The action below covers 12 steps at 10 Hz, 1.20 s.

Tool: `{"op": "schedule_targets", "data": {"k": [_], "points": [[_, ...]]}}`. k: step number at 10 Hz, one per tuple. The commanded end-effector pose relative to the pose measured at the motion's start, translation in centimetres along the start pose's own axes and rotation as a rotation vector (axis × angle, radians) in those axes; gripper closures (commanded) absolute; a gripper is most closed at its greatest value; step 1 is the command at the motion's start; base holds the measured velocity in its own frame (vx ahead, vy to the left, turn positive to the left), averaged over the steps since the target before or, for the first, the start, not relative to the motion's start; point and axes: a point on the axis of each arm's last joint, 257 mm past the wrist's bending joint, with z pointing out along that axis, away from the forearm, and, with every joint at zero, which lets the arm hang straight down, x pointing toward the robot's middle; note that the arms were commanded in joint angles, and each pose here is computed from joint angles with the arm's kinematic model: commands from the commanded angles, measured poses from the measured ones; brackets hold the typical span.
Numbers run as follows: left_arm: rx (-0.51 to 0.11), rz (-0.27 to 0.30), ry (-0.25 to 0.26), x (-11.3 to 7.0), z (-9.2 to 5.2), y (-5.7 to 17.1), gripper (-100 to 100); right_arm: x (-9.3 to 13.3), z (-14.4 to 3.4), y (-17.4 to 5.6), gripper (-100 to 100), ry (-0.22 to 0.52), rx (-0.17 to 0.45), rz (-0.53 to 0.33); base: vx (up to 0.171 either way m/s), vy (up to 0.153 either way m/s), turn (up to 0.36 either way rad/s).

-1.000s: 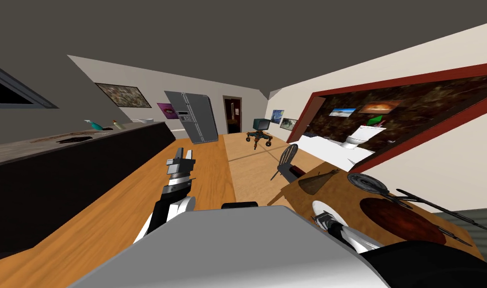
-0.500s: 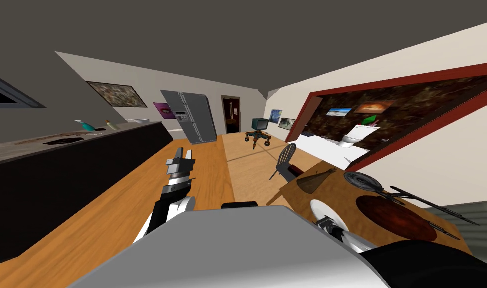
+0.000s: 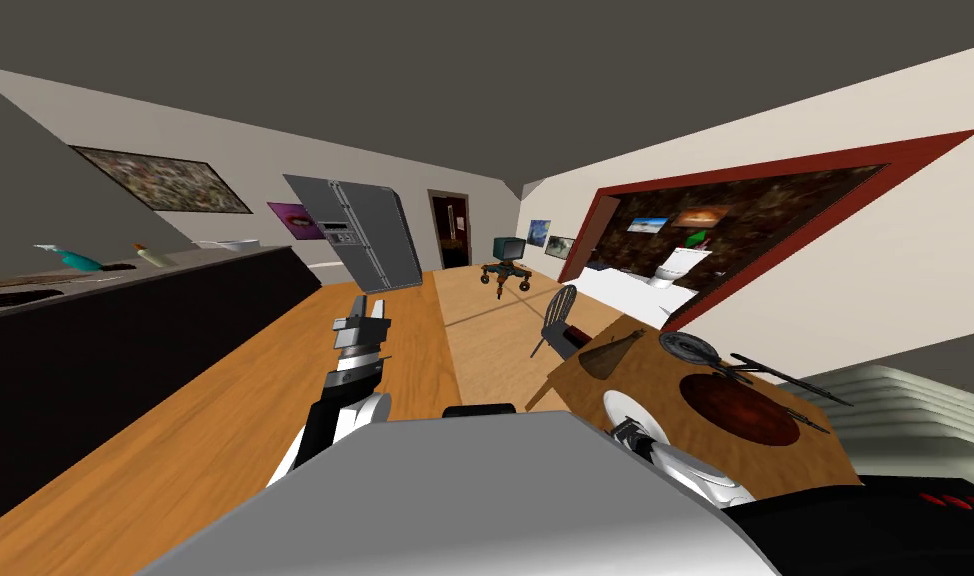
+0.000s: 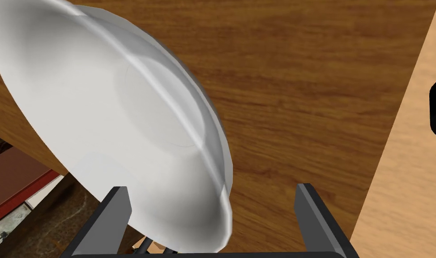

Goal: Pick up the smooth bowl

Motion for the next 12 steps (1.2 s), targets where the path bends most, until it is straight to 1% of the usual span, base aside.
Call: {"op": "schedule_targets", "data": {"k": [1,4,5,6,10,11,12], "points": [[0.0,0.0,0.0,0.0,0.0,0.0,0,-1.1,-0.2,1.2,-100,-0.01,-0.005,-0.022,0.045,-0.089,-0.163],[0.0,0.0,0.0,0.0,0.0,0.0,0,-3.6,-0.4,3.0,-100,-0.034,-0.012,-0.059,0.048,-0.079,-0.156],[0.0,0.0,0.0,0.0,0.0,0.0,0,-3.2,-0.4,2.8,-100,-0.031,-0.014,-0.051,0.029,-0.03,-0.024],[0.0,0.0,0.0,0.0,0.0,0.0,0,-3.3,-0.4,2.8,100,-0.03,-0.012,-0.053,0.005,-0.006,0.007],[0.0,0.0,0.0,0.0,0.0,0.0,0,-3.3,-0.4,2.8,100,-0.03,-0.011,-0.051,0.0,0.0,0.0],[0.0,0.0,0.0,0.0,0.0,0.0,0,-3.3,-0.4,2.8,0,-0.03,-0.012,-0.051,0.0,0.0,0.0],[0.0,0.0,0.0,0.0,0.0,0.0,0,-2.0,-0.3,1.8,100,-0.018,-0.008,-0.035,-0.04,0.05,0.212]]}}
